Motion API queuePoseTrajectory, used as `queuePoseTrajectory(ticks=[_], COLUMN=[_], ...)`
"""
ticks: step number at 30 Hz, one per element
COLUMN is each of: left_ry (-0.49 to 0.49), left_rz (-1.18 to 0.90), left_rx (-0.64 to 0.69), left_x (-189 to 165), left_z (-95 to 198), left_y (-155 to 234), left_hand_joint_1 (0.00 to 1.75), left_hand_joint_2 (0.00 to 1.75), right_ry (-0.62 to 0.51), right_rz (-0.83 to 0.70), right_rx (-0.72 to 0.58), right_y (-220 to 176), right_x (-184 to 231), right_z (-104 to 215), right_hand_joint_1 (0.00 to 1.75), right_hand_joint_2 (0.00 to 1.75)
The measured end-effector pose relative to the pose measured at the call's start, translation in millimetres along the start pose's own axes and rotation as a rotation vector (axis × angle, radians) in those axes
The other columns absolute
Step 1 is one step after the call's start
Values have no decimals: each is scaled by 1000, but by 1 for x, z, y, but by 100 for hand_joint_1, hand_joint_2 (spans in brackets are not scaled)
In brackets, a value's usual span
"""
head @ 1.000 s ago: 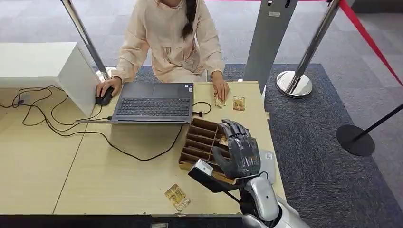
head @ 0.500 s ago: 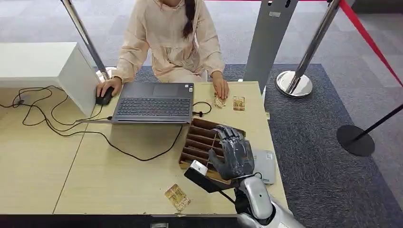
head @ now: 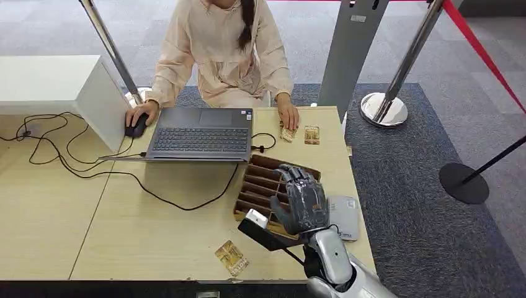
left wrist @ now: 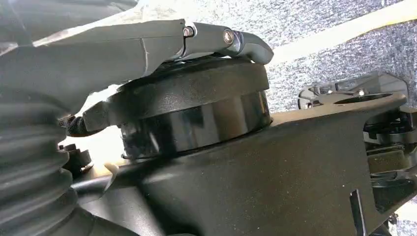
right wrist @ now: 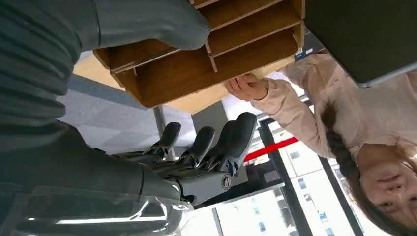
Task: Pass the card to the sensor for recognition and then transmit it.
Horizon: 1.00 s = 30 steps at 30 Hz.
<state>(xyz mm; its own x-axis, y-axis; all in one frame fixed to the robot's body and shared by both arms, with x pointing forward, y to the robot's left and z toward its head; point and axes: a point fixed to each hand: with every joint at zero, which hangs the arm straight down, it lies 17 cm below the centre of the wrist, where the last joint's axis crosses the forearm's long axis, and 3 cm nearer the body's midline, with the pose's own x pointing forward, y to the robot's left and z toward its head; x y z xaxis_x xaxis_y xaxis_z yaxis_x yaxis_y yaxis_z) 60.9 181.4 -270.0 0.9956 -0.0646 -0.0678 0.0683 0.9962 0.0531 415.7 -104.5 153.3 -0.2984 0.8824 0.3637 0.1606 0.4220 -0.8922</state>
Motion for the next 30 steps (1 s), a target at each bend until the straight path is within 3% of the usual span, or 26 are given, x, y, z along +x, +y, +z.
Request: queuePoseTrajectory(ticks=[8, 30], left_ry=[0, -8], left_rz=[1, 15], left_rx=[0, -2], left_x=[0, 0], left_z=[0, 0], left_y=[0, 0], left_hand_joint_1=[0, 0], left_hand_joint_2=[175, 175], right_ry=[29, 55], right_rz=[17, 55], right_rx=[16, 43], right_y=[6, 15], right_x=[-11, -29], right_z=[-2, 9], right_hand_joint_1=[68, 54], right_hand_joint_2=[175, 175])
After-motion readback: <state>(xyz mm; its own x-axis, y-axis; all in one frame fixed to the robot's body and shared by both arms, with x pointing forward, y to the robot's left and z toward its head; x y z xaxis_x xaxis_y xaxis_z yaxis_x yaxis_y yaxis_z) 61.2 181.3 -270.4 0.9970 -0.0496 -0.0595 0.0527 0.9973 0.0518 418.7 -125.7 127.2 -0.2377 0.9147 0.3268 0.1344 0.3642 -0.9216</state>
